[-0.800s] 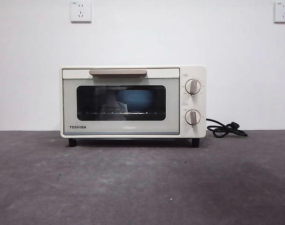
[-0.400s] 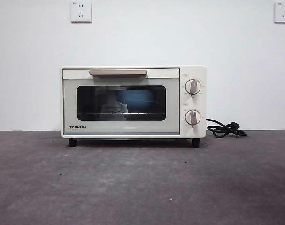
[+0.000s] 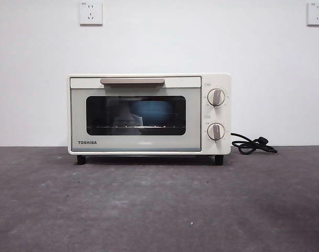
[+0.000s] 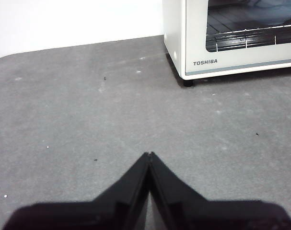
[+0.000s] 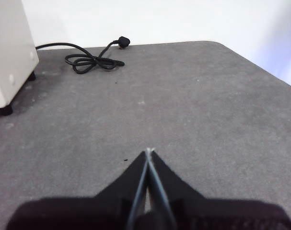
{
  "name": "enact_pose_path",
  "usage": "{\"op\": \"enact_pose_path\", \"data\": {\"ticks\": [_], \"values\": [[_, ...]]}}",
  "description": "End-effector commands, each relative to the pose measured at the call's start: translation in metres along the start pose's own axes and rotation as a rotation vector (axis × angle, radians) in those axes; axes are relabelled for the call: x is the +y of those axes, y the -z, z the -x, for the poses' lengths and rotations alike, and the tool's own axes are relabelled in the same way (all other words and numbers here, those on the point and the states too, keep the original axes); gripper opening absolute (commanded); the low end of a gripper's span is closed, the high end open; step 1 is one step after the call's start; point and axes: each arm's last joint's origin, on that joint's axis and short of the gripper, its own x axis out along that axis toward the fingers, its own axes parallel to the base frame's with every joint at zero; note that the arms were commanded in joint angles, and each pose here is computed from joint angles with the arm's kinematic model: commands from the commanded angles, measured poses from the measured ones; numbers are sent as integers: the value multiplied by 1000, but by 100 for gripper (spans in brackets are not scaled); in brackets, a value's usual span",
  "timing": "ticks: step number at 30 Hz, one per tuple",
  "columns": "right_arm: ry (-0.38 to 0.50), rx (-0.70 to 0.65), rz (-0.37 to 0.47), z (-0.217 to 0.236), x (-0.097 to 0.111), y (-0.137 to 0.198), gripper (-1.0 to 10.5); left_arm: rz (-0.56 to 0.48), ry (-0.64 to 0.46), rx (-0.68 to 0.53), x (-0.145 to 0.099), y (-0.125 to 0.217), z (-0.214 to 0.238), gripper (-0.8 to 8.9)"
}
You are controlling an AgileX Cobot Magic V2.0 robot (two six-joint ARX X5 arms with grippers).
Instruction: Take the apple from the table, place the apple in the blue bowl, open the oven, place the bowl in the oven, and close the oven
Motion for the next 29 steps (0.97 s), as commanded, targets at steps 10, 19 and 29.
{"op": "enact_pose_path", "data": {"ticks": [10,19,29], "values": [[-8,7,-29,-1,0,3,1,3,3,7,0,3,-1,-4],[-8,10,-29,-1,0,3,1,3,4,9,0,3,-1,-4],[-8,10,-29,-1,0,3,1,3,4,10,0,3,-1,-4]]}}
